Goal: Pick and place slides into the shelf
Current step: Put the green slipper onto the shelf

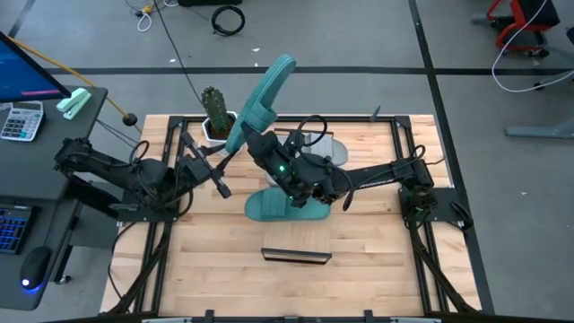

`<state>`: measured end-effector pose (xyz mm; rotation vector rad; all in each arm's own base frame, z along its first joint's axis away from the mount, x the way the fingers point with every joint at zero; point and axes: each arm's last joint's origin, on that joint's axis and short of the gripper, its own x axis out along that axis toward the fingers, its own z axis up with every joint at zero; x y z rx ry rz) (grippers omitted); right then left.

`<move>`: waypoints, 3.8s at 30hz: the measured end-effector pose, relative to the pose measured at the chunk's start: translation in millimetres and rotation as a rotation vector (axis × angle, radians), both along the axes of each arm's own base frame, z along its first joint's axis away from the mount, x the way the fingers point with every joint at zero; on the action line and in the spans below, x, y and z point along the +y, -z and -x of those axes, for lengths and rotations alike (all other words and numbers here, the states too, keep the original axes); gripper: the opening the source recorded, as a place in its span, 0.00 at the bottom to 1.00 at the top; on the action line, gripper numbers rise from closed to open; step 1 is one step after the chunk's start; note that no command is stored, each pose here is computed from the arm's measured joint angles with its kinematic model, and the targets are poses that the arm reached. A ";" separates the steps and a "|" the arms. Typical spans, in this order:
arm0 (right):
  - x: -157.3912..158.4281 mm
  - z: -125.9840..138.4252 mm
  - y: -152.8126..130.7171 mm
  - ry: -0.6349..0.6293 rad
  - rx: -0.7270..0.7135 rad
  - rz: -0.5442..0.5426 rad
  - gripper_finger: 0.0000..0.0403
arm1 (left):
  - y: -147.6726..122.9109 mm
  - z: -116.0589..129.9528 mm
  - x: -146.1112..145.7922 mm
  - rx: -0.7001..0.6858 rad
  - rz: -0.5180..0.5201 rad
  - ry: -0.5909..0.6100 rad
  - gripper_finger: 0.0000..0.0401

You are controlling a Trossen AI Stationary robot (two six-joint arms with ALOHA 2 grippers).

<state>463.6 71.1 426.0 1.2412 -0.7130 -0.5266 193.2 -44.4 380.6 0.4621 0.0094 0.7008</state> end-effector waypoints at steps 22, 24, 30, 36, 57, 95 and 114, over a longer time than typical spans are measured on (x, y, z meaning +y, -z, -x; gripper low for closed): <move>6.4 -5.6 8.4 -0.073 0.067 0.072 0.33 | -2.8 1.1 1.1 0.010 -0.022 -0.019 0.15; 7.8 -7.2 11.0 -0.090 0.076 0.079 0.38 | -1.9 0.8 1.0 0.019 -0.024 -0.022 0.14; 13.1 -3.9 7.1 -0.097 0.062 0.076 0.48 | -2.0 1.0 0.9 0.016 -0.021 -0.024 0.14; 28.3 15.3 -15.5 -0.146 0.037 0.099 0.51 | -2.6 3.4 3.0 0.029 -0.028 -0.063 0.14; 76.0 169.0 -101.0 0.122 0.575 0.311 0.49 | -17.5 43.9 -11.3 -0.310 0.382 0.185 0.14; 77.8 287.4 -45.3 -0.638 1.230 0.550 0.47 | 45.7 4.1 -67.2 -0.363 1.565 0.468 0.14; 100.4 274.2 -28.7 -0.685 1.308 0.583 0.47 | 48.1 8.0 -89.6 -0.422 1.965 0.480 0.14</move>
